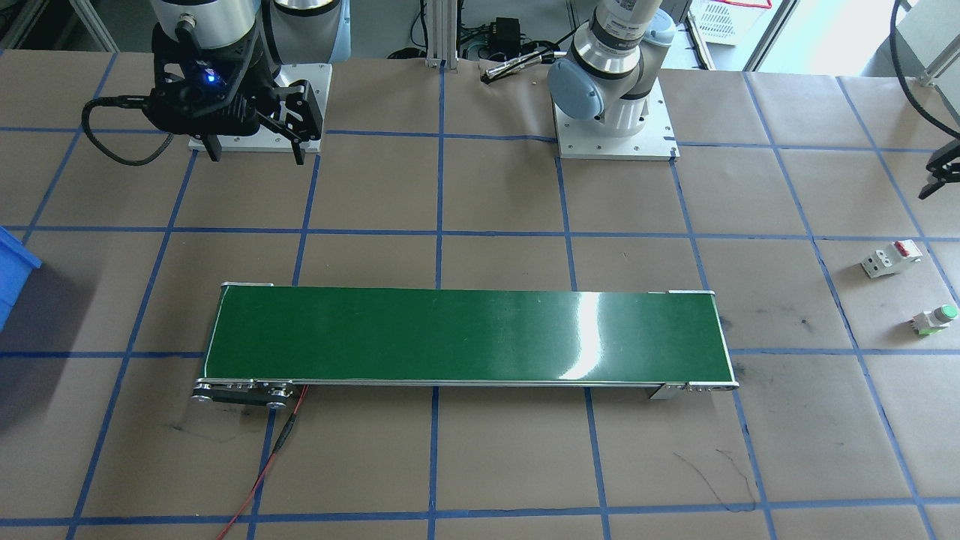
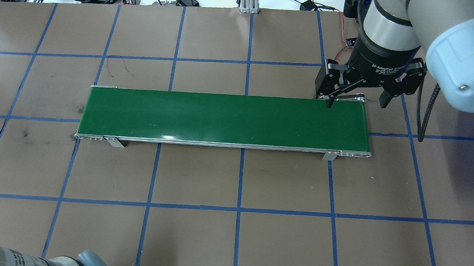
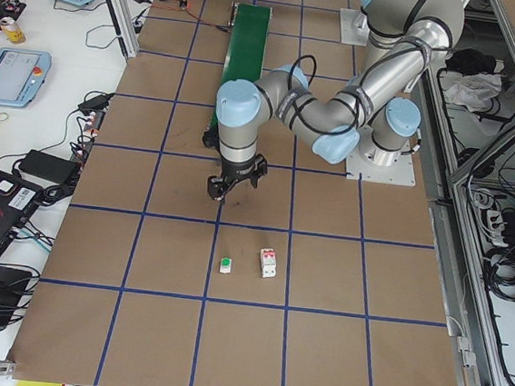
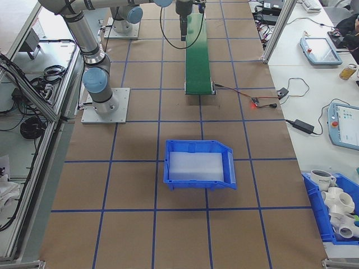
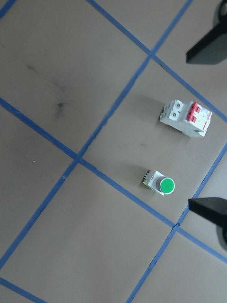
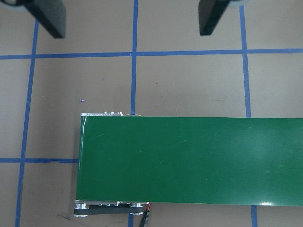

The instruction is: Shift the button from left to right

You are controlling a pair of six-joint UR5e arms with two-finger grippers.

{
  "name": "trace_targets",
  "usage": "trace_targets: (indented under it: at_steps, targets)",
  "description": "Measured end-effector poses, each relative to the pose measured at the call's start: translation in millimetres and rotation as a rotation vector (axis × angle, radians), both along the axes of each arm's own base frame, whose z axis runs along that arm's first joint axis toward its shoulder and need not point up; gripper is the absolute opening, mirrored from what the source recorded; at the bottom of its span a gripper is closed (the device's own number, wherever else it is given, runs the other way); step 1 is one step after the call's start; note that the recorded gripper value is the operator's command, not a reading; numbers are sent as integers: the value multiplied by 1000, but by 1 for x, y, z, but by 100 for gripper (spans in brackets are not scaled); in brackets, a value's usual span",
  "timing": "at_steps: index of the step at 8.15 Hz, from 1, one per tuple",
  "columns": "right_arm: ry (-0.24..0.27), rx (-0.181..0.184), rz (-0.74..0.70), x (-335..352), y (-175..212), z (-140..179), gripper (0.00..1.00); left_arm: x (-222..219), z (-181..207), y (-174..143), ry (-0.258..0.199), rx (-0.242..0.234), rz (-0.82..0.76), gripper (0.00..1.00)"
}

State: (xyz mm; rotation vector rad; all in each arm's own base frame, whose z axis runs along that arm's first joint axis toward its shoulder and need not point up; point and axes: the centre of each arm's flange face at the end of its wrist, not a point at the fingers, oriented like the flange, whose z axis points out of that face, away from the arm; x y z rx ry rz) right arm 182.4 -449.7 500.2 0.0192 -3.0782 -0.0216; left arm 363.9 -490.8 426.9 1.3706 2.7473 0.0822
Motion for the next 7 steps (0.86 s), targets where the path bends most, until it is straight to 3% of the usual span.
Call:
trace_targets:
  at_steps: [3, 5, 7]
  targets:
    - [0, 0, 0, 0, 0, 0, 100, 96, -84, 0, 55, 7, -291, 100]
    - [0, 0, 0, 0, 0, 0, 100, 117, -119, -6, 98, -7, -481, 100]
    - [0, 0, 0, 0, 0, 0, 100, 122, -145, -10, 138, -20, -561, 100]
